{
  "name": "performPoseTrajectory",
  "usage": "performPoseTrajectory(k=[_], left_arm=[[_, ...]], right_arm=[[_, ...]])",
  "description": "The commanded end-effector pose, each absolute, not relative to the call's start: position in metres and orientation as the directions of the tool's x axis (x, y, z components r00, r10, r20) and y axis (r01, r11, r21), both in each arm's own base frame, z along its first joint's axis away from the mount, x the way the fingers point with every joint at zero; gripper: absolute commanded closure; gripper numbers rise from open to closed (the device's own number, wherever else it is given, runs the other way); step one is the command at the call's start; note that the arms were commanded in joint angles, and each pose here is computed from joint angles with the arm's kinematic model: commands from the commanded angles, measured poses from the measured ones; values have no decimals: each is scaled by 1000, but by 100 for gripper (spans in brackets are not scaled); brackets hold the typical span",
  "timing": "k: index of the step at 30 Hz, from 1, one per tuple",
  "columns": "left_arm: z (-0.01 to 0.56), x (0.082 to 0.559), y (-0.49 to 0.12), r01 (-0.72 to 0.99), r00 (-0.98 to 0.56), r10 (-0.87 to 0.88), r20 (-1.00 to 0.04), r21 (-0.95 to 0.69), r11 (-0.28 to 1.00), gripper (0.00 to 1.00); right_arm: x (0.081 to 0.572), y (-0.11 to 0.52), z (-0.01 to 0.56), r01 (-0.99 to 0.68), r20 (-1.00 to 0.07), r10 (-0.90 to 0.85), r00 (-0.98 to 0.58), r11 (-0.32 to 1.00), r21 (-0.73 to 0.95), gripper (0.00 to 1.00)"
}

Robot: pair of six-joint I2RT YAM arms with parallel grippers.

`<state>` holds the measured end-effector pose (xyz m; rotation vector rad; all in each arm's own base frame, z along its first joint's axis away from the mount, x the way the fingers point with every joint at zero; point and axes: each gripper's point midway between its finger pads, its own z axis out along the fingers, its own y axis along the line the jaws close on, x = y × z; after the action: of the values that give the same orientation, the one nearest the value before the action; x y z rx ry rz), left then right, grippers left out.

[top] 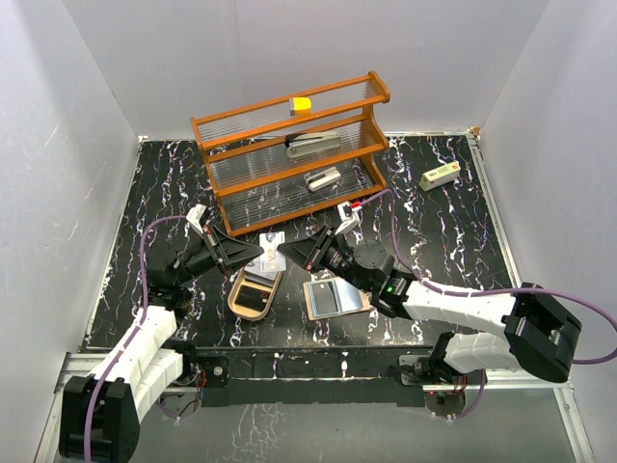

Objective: Put the credit cards into the card holder
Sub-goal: Pick up the credit card from the storage box, then insert the credit card into the card holder.

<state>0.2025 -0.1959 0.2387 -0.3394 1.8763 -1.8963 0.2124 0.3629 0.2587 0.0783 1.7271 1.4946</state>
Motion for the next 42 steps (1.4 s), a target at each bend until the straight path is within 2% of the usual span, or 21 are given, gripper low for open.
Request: performPoseTrajectory(k=[1, 6, 11, 16, 19, 24, 28, 34, 42], left_arm=[[241, 198, -195, 182, -867, -467, -175, -983, 32, 100], [225, 199, -194, 150, -866, -466, -179, -984, 99, 100], [208, 202, -192, 118, -863, -470, -184, -979, 167, 100], [192, 208, -188, 87, -850, -486, -202, -965, 248, 100], [181, 213, -183, 50, -840, -501, -210, -948, 313, 100], [172, 220, -180, -2, -828, -528, -190, -940, 342, 100], [167, 221, -180, -21, -821, -541, -183, -937, 349, 100], [163, 224, -180, -37, -814, -546, -198, -920, 389, 100], [145, 223, -204, -28, -848, -474, -236, -873, 487, 100]], right_arm=[[215, 363, 263, -456, -543, 534, -648, 299, 838, 84], [222, 343, 247, -403, -576, 538, -615, 413, 817, 65], [227, 314, 232, -364, -665, 491, -563, 575, 732, 53], [230, 288, 195, -365, -794, 245, -556, 787, 498, 45], [231, 272, 175, -349, -811, 93, -578, 870, 348, 46], [237, 243, 153, -301, -800, -16, -600, 931, 207, 47], [244, 217, 119, -251, -726, -96, -681, 962, 108, 50], [247, 203, 77, -240, -624, -138, -769, 967, 82, 53], [236, 204, 39, -240, -548, -127, -827, 961, 140, 63]])
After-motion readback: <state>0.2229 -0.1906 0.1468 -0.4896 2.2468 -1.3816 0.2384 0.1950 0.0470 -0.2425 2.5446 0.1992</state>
